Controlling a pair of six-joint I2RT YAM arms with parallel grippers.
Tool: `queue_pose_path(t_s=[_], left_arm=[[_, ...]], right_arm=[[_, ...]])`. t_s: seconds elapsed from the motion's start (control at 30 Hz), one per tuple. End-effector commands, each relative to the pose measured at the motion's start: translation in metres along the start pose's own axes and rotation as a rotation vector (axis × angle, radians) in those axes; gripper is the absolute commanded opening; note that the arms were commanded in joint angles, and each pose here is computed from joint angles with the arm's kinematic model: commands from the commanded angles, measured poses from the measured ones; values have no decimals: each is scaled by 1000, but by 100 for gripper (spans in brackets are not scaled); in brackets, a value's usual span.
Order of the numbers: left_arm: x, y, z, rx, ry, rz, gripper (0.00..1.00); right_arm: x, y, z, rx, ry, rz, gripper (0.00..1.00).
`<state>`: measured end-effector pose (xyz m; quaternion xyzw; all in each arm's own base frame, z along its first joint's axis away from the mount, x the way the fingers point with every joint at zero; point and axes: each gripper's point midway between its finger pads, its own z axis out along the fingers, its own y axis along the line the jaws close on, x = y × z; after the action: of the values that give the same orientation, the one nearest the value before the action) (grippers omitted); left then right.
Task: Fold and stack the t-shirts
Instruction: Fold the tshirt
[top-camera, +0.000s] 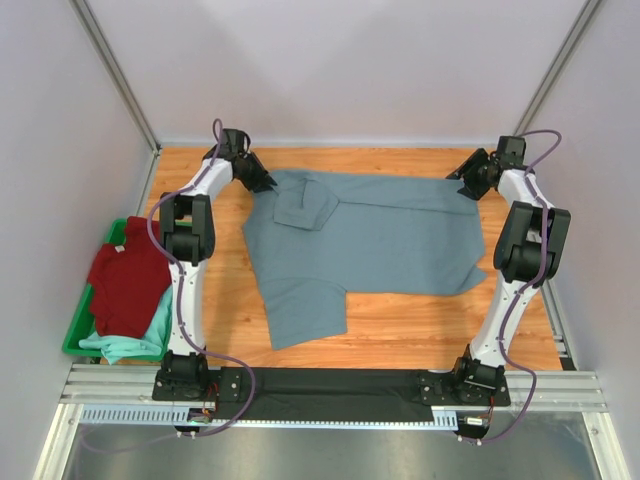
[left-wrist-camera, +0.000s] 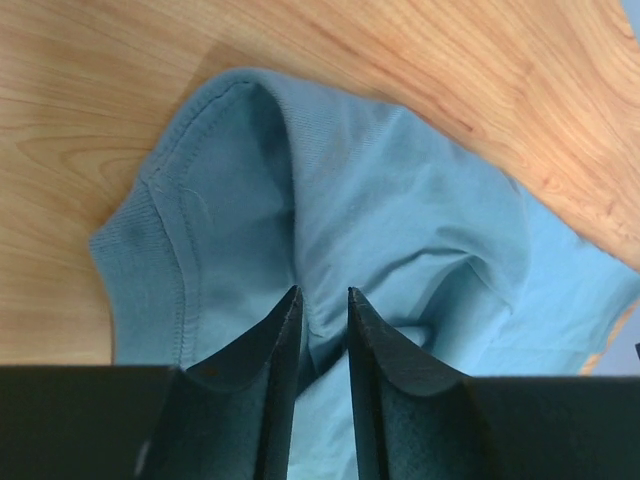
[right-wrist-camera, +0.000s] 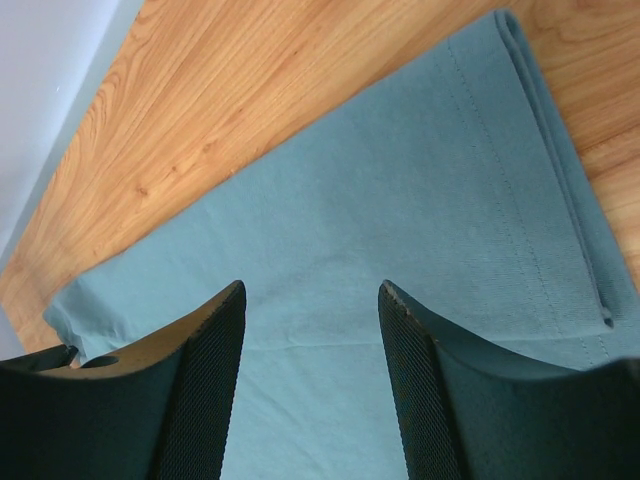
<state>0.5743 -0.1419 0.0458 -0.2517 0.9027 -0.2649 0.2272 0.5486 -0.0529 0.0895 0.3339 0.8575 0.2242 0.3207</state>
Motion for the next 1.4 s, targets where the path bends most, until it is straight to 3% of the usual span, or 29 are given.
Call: queue_pose_path(t_s=[0.0, 0.2, 0.6, 0.83, 1.23, 1.37], left_arm=[[4, 1, 7, -11, 1, -37, 33], [6, 6, 13, -33, -2, -40, 32], [-7, -2, 18, -30, -26, 3, 13], [-7, -3, 16, -31, -27, 6, 22], [-4, -19, 14, -18, -43, 55, 9], [-11, -22, 4, -41, -81, 96, 1]], right_arm=[[-18, 9, -9, -33, -62, -41, 57], [-20, 3, -11, -26, -69, -37, 57], [-16, -2, -10, -22, -53, -32, 57], [-14, -5, -10, -13, -48, -38, 57], [-17, -5, -10, -17, -49, -34, 57], [-17, -4, -10, -20, -51, -39, 56]])
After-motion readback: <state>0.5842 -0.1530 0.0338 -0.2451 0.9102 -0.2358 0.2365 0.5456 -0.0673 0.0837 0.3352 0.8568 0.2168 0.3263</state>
